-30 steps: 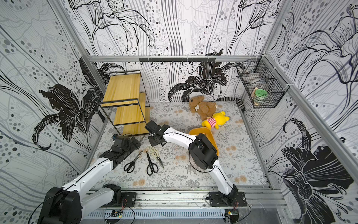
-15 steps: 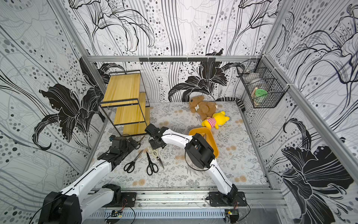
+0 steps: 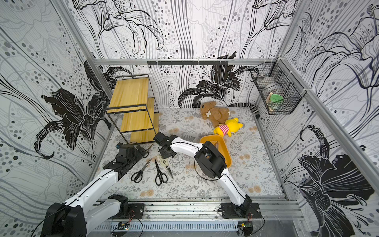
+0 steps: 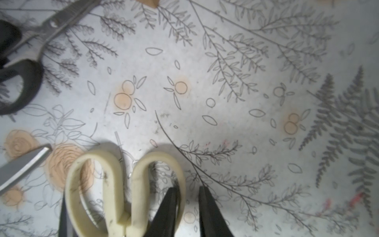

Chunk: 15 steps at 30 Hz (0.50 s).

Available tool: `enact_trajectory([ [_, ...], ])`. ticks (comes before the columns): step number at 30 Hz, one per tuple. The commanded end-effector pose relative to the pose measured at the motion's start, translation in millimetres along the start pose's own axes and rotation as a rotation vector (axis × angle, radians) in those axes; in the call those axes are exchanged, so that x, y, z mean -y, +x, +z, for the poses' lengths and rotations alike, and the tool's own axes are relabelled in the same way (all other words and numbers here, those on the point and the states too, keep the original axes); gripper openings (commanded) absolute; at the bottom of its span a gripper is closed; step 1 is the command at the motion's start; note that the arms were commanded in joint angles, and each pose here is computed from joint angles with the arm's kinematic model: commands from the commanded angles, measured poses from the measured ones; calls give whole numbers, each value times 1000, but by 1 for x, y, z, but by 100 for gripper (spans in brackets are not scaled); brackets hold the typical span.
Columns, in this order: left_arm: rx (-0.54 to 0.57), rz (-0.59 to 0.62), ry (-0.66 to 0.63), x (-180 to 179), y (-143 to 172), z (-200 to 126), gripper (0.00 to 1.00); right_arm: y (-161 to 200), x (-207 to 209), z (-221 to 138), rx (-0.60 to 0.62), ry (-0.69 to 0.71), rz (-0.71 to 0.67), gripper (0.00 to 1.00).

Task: Put the scissors into the storage box
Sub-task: Pick up the scissors from the center of the board.

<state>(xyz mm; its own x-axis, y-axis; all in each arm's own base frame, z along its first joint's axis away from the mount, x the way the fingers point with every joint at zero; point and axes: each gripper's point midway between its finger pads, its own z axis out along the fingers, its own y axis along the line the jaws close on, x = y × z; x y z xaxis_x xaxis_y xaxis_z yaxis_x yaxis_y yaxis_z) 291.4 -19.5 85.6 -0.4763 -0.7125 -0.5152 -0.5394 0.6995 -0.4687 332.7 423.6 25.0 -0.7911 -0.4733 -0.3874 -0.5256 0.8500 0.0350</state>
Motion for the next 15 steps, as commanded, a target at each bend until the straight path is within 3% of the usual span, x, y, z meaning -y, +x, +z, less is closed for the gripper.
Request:
enact_trajectory([
  [1, 10, 1, 26, 4, -2, 0, 97, 30, 17, 20, -101, 99, -37, 18],
  [11, 9, -14, 41, 7, -2, 1, 97, 37, 34, 23, -113, 164, -73, 0],
  [15, -7, -33, 62, 9, 2, 4, 97, 25, 30, 11, -66, 124, -45, 0],
])
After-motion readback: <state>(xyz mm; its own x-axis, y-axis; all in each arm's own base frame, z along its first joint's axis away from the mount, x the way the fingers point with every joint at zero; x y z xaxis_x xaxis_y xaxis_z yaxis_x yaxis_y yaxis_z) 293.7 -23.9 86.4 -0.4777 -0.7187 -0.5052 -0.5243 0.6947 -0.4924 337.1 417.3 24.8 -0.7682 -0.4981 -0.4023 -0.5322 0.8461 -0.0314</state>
